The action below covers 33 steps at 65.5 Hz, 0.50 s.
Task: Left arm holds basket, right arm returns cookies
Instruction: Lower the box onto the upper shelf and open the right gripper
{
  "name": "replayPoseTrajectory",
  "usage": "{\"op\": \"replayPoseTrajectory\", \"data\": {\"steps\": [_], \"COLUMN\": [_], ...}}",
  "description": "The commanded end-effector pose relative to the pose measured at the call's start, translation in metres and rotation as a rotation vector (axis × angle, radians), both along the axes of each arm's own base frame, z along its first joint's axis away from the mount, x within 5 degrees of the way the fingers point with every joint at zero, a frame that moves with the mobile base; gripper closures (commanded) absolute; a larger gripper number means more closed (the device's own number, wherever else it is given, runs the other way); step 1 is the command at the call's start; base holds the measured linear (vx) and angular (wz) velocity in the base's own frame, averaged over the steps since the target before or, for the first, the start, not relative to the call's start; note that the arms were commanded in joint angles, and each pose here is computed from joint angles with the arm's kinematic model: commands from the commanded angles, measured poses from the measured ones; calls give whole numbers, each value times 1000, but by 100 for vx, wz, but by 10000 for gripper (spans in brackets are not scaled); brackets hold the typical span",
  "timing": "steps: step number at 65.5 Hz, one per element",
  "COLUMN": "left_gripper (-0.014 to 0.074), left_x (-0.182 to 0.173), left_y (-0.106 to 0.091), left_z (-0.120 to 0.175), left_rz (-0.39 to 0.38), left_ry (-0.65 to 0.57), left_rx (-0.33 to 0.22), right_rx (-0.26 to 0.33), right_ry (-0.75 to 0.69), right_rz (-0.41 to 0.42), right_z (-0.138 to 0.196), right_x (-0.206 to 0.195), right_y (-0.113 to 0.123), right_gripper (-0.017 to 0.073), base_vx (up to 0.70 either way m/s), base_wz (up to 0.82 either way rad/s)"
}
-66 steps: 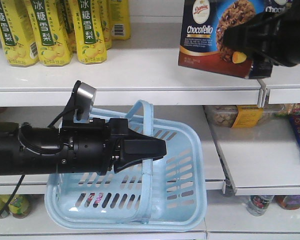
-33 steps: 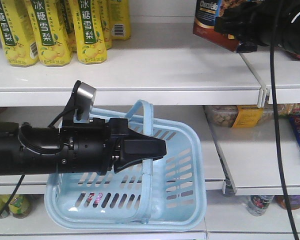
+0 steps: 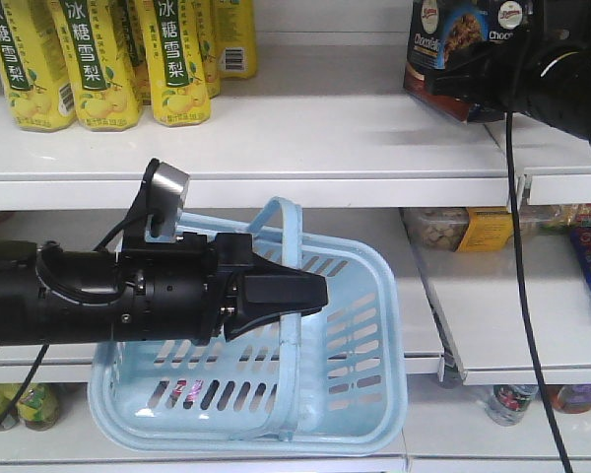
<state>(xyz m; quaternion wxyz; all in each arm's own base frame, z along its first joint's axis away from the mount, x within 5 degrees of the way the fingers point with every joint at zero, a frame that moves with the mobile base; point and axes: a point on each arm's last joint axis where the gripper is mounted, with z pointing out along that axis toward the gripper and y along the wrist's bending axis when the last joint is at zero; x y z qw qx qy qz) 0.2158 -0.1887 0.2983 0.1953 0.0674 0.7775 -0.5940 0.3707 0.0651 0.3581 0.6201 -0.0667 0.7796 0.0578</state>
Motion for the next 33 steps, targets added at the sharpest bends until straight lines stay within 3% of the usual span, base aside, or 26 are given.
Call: {"op": "replayPoseTrajectory", "data": {"steps": [1, 22, 33], "left_gripper": [600, 600, 600], "left_x": [-4, -4, -4], "left_y": [0, 0, 0], "left_z": [27, 27, 27], "left_rz": [-4, -4, -4], "left_ry": [-30, -30, -30], "left_rx": [-122, -122, -122], "right_rx": [12, 4, 2], "right_ry": [-146, -121, -105], "right_rz": [-18, -15, -9], "right_z": [26, 21, 23], "right_x": [0, 3, -1], "right_y": [-2, -2, -2], "right_gripper": [273, 44, -27], "base_vx": [0, 0, 0], "base_wz": [0, 0, 0]}}
